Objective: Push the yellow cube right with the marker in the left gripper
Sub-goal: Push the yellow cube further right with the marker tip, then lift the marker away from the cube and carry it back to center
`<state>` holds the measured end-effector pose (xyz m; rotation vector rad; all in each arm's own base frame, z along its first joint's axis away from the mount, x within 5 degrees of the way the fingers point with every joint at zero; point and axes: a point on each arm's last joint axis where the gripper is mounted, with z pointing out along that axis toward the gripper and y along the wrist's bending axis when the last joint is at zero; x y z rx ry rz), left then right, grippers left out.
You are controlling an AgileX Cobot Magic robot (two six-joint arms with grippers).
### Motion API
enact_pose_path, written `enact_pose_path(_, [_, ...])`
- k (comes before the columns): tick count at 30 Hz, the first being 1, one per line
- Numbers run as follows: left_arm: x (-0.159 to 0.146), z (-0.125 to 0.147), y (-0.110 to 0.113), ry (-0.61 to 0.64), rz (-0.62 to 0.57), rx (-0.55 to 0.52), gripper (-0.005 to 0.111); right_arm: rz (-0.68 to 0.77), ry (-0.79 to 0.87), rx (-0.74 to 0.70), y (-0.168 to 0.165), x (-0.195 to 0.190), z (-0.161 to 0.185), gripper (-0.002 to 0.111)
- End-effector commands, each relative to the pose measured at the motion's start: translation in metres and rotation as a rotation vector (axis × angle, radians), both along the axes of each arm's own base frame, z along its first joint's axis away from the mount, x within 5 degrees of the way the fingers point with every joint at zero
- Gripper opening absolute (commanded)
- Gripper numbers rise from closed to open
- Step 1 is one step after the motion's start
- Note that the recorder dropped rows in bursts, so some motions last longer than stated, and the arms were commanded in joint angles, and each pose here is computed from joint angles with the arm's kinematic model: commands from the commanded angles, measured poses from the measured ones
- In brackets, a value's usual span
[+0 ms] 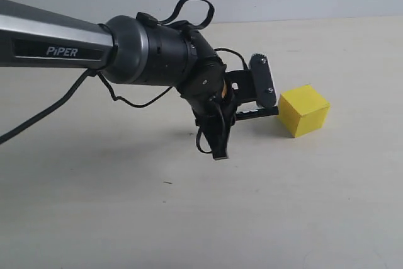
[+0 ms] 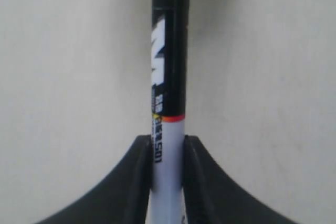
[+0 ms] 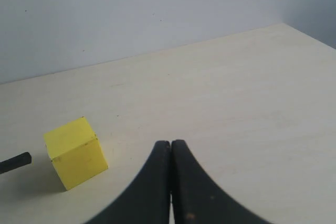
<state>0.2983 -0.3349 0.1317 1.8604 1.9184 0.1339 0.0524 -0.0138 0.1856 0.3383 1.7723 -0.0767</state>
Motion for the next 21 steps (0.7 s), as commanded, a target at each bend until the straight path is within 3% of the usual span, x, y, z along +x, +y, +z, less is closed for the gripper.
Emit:
enact_pose_path(1, [0.004,0.003,0.006,0.022,0.060,0.007,0.000,-0.002,-0.008,-0.004,0.000,0.000,-0.001,0.000])
enact_pose_path(6, [0.010,0.003,-0.004,-0.009,0.054,-0.063,0.000,-0.002,-0.008,-0.004,0.000,0.000,-0.001,0.000])
enact_pose_path(14, [0.027,0.001,-0.029,-0.004,0.083,-0.077,0.000,-0.002,-0.008,-0.004,0.000,0.000,-0.001,0.000])
enact_pose_path(21, [0.023,0.004,-0.019,0.056,0.117,0.036,0.000,-0.002,-0.008,-0.004,0.000,0.000,-0.001,0.000])
